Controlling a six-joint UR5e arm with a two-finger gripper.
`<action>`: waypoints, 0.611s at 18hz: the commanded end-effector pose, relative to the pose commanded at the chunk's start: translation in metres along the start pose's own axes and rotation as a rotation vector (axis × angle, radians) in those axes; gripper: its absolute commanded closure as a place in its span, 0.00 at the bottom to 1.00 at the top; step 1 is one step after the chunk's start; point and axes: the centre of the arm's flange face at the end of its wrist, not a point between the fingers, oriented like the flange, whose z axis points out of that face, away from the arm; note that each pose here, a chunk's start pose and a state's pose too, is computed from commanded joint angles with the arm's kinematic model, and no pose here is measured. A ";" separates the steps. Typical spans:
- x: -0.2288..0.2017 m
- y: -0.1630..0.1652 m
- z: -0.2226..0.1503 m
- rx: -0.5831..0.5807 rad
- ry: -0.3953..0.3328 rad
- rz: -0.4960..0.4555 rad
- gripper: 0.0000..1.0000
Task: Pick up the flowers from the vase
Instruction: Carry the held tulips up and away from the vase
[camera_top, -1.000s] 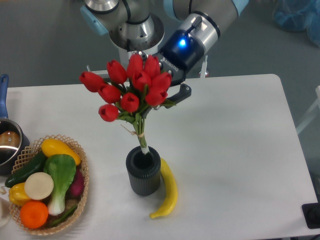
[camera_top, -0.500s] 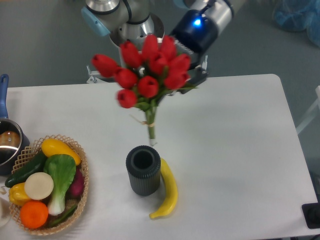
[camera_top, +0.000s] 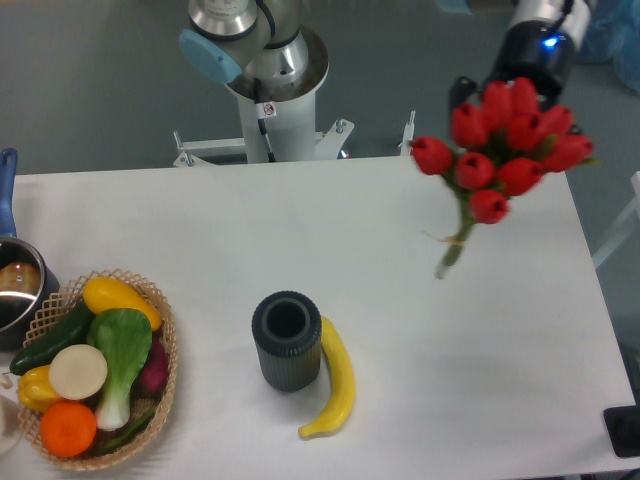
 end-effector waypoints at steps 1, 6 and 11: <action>-0.009 0.007 -0.004 0.000 -0.009 0.002 0.52; -0.036 0.034 -0.010 -0.006 -0.026 0.018 0.52; -0.048 0.051 -0.024 -0.007 -0.051 0.015 0.54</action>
